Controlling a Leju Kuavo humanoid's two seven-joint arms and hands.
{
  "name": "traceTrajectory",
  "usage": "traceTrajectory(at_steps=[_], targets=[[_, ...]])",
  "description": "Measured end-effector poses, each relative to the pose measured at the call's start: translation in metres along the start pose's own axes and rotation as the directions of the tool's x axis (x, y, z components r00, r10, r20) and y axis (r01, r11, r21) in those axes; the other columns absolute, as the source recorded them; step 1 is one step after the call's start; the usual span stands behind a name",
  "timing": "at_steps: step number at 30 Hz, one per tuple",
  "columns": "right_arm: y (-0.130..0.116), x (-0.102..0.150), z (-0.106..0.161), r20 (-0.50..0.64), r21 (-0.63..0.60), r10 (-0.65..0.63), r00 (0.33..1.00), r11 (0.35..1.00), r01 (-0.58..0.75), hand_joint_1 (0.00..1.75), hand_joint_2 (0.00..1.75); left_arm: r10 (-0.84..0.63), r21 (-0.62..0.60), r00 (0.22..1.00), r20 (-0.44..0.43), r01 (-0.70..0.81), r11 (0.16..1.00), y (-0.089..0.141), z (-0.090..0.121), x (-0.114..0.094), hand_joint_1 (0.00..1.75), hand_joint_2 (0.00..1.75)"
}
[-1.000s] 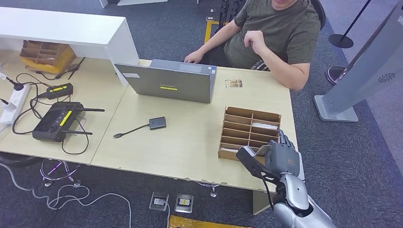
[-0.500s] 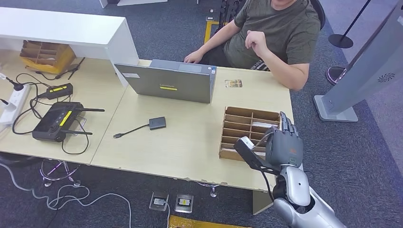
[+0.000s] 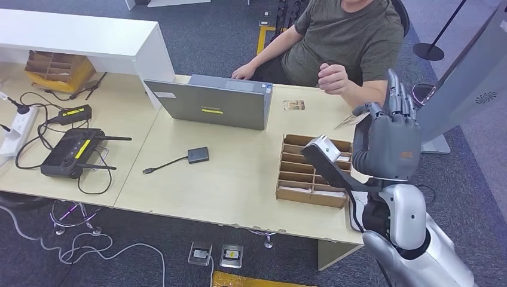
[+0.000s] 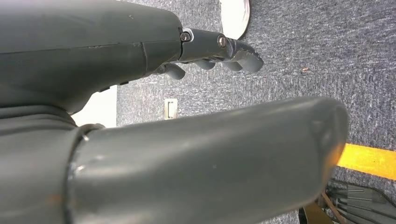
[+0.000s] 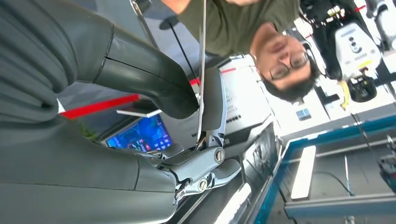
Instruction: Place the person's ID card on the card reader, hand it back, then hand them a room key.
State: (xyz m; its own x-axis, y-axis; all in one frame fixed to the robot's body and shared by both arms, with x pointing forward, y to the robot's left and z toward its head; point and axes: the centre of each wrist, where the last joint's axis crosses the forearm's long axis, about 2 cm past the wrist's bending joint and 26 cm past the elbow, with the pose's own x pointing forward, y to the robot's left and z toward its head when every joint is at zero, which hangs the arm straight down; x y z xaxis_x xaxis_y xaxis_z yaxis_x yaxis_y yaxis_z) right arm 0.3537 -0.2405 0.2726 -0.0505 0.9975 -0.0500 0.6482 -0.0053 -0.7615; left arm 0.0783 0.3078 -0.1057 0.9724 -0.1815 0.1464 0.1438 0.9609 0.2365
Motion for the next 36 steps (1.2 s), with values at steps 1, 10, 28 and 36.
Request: traceTrajectory(at_steps=[1, 10, 28, 36], targets=[[-0.003, 0.000, -0.003, 0.004, -0.007, 0.002, 1.000, 1.000, -0.002, 1.75, 1.75, 0.000, 0.000, 1.000, 0.000, 0.000, 1.000, 0.000, 0.000, 0.000, 0.00, 0.00], [-0.005, 0.005, -0.044, 0.074, -0.017, 0.111, 0.991, 0.994, -0.110, 1.75, 1.75, 0.002, -0.006, 1.000, 0.007, -0.002, 1.000, 0.000, 0.000, 0.004, 0.00, 0.00], [0.034, 0.036, -0.096, 0.132, 0.188, 0.313, 0.940, 0.924, -0.334, 1.75, 1.75, -0.005, -0.015, 1.000, 0.017, 0.005, 1.000, 0.000, 0.000, 0.008, 0.00, 0.00], [0.050, 0.032, -0.097, 0.139, 0.253, 0.363, 0.921, 0.887, -0.387, 1.75, 1.75, -0.007, -0.017, 1.000, 0.016, 0.007, 1.000, -0.001, 0.000, 0.008, 0.00, 0.00]])
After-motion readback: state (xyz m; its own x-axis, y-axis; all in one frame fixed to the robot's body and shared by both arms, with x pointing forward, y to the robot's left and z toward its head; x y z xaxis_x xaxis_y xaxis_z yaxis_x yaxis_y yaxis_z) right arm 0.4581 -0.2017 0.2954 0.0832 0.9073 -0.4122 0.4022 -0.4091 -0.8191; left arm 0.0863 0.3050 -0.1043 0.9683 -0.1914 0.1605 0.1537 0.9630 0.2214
